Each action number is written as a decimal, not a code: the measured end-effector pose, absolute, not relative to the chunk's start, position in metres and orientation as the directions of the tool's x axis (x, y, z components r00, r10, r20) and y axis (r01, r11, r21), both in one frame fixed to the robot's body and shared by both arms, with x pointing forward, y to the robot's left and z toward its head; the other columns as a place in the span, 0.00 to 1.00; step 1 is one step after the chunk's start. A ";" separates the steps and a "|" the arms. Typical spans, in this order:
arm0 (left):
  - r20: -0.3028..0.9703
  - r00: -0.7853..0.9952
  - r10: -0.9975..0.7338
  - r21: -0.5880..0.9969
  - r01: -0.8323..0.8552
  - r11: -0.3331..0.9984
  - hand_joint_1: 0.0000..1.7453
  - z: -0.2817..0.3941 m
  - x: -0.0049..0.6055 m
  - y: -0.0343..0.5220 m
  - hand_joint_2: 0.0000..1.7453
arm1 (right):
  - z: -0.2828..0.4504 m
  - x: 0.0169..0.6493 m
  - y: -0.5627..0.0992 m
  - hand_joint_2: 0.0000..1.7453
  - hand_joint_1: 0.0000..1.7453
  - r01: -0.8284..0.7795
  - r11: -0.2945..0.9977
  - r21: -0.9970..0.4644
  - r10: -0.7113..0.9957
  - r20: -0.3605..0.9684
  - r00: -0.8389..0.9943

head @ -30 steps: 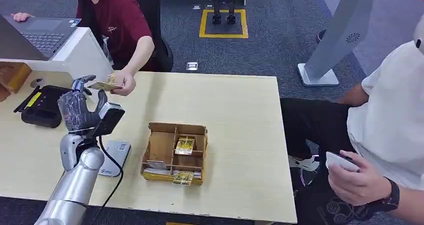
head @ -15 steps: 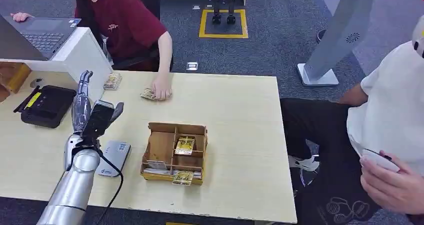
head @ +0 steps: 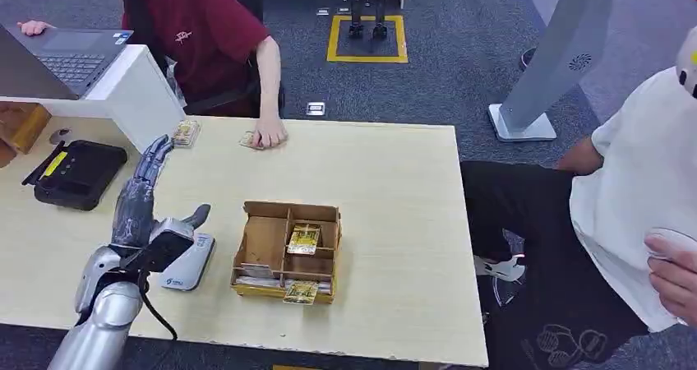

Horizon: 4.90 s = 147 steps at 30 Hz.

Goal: Pass the card to the sensor for recognition and then transmit it.

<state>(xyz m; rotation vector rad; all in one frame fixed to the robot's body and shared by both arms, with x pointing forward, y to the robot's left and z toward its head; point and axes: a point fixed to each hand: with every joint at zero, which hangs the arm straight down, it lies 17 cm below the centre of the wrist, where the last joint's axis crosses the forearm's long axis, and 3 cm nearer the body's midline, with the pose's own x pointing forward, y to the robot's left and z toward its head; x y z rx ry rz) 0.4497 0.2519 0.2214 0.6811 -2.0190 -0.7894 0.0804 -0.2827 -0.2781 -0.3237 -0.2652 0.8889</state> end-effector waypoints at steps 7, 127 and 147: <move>0.342 -0.559 -0.755 0.840 -0.178 0.513 0.00 0.199 0.398 0.216 1.00 | -0.279 0.078 -0.285 1.00 0.00 -0.702 0.603 -0.380 0.778 0.084 0.623; 0.247 -0.581 -0.776 0.953 0.002 0.302 1.00 0.061 0.324 0.087 1.00 | -0.277 0.085 -0.289 0.00 0.00 -0.704 0.591 -0.393 0.784 0.076 0.616; 0.299 -0.583 -0.755 0.924 -0.021 0.382 1.00 0.084 0.327 0.089 1.00 | -0.277 0.086 -0.289 0.00 0.00 -0.706 0.589 -0.394 0.786 0.074 0.614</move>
